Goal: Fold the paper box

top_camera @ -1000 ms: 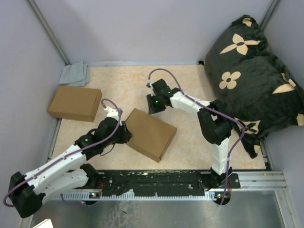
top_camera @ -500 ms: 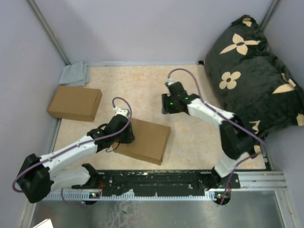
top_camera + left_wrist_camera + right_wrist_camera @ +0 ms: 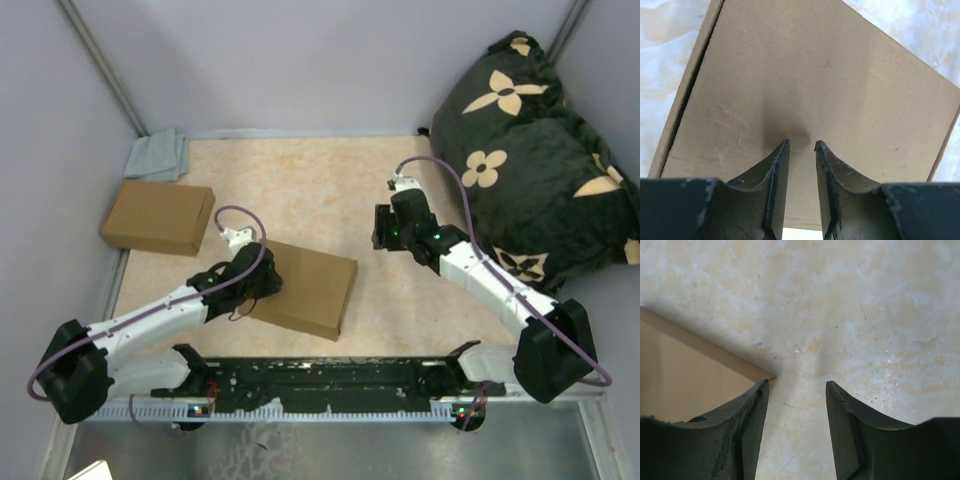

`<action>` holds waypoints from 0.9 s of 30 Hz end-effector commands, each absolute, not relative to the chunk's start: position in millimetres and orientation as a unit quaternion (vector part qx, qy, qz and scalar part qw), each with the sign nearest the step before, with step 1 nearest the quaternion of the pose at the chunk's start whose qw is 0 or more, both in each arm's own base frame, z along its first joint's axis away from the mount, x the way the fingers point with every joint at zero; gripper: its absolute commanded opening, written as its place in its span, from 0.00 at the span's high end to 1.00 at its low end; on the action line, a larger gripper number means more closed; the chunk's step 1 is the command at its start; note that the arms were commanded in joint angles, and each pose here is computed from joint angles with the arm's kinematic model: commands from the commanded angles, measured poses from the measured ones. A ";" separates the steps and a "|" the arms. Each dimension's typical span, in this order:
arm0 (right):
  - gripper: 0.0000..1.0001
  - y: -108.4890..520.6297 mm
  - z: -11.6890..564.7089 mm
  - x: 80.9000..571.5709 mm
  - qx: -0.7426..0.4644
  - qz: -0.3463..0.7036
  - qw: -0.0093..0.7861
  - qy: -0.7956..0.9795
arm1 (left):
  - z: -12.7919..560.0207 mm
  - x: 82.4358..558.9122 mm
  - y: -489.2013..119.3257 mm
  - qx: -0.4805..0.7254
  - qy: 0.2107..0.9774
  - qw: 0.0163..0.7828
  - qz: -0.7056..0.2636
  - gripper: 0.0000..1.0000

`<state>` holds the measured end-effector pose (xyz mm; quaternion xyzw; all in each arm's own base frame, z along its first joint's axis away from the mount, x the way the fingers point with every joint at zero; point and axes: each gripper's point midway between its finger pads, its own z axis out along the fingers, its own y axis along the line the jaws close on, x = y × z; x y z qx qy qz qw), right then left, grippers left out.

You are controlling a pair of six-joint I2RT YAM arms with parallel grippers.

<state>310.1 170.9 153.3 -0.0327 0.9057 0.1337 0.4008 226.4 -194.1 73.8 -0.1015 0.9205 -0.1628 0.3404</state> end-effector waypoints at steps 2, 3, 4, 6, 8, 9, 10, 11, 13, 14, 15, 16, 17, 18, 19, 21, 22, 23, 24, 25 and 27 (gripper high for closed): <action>0.49 170.7 157.1 310.2 -0.021 0.142 0.418 0.897 | 37.6 173.9 -98.8 -0.179 0.941 0.287 0.020 0.63; 0.49 172.1 155.0 310.1 -0.022 0.145 0.416 0.897 | 42.7 176.7 -96.5 -0.186 0.935 0.300 0.017 0.63; 0.49 174.1 152.9 309.7 -0.025 0.148 0.413 0.898 | 47.7 180.1 -96.4 -0.188 0.930 0.315 0.009 0.63; 0.49 176.7 150.8 309.6 -0.029 0.152 0.408 0.899 | 55.6 185.6 -93.6 -0.192 0.923 0.333 0.009 0.63; 0.49 179.0 149.8 308.3 -0.033 0.157 0.404 0.900 | 65.0 193.5 -89.2 -0.199 0.915 0.350 0.019 0.61; 0.49 180.1 149.3 307.0 -0.035 0.161 0.402 0.901 | 68.1 198.4 -87.2 -0.199 0.913 0.355 0.025 0.60; 0.49 181.8 149.2 305.6 -0.038 0.167 0.401 0.900 | 70.7 204.7 -87.9 -0.194 0.913 0.358 0.024 0.59; 0.49 182.8 149.3 304.1 -0.040 0.171 0.400 0.900 | 72.6 212.3 -87.6 -0.197 0.912 0.358 0.022 0.59; 0.49 186.6 150.7 299.7 -0.052 0.184 0.397 0.898 | 79.0 223.3 -92.5 -0.193 0.911 0.363 0.015 0.60; 0.49 188.3 151.8 297.0 -0.059 0.190 0.396 0.896 | 81.9 227.7 -95.4 -0.188 0.911 0.367 0.013 0.60; 0.49 189.3 153.4 294.7 -0.062 0.195 0.396 0.895 | 84.6 232.3 -97.8 -0.182 0.910 0.372 0.011 0.60; 0.49 189.7 154.1 291.8 -0.066 0.199 0.394 0.895 | 86.2 237.4 -99.3 -0.177 0.909 0.377 0.011 0.60; 0.49 189.6 154.9 289.6 -0.068 0.201 0.392 0.895 | 86.8 244.3 -101.6 -0.173 0.908 0.382 0.006 0.59; 0.49 188.5 155.4 287.4 -0.068 0.202 0.391 0.895 | 83.9 250.5 -101.8 -0.171 0.909 0.380 0.003 0.59; 0.49 188.1 155.4 285.2 -0.070 0.202 0.390 0.896 | 78.4 255.2 -105.3 -0.166 0.914 0.369 -0.008 0.59; 0.49 186.0 157.0 282.0 -0.071 0.202 0.390 0.896 | 68.6 266.1 -107.6 -0.162 0.918 0.362 -0.016 0.60; 0.49 185.2 157.6 280.5 -0.070 0.202 0.390 0.896 | 65.1 271.8 -108.4 -0.161 0.919 0.360 -0.016 0.60; 0.49 184.5 159.2 279.0 -0.070 0.203 0.391 0.895 | 62.2 278.3 -110.4 -0.161 0.919 0.360 -0.017 0.60; 0.49 183.7 158.9 277.5 -0.070 0.203 0.390 0.895 | 59.3 284.7 -113.2 -0.161 0.920 0.358 -0.020 0.60; 0.49 182.8 158.4 276.1 -0.070 0.202 0.389 0.896 | 59.0 292.4 -117.5 -0.160 0.920 0.357 -0.028 0.60; 0.48 180.6 156.4 273.6 -0.068 0.200 0.388 0.897 | 56.2 310.2 -124.2 -0.164 0.919 0.357 -0.036 0.60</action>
